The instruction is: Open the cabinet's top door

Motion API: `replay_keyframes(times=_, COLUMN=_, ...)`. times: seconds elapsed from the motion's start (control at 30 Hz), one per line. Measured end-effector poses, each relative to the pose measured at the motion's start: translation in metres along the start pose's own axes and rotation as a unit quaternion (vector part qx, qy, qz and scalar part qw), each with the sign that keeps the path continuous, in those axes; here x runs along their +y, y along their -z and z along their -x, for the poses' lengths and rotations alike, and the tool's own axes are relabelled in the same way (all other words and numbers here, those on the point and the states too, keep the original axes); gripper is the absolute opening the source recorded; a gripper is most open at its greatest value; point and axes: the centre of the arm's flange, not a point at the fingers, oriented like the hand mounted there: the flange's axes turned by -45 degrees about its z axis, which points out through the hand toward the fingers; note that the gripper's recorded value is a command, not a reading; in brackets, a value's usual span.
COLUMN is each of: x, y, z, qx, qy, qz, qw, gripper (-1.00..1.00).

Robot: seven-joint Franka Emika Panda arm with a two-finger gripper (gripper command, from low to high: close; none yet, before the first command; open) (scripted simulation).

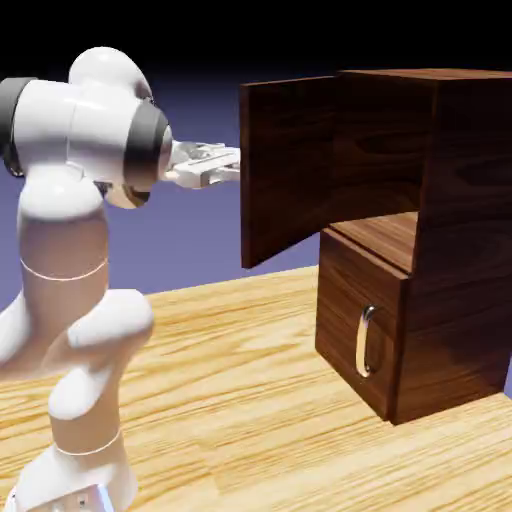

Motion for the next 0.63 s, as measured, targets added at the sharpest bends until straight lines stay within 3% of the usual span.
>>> replay_keyframes(times=0.6, x=0.084, y=0.09, z=0.0, qx=0.0, qy=0.0, qz=-0.218, qw=0.976, gripper=-1.0)
replay_keyframes(times=0.63, x=0.085, y=0.09, z=0.0, qx=0.0, qy=0.0, qz=-0.218, qw=0.976, gripper=1.0)
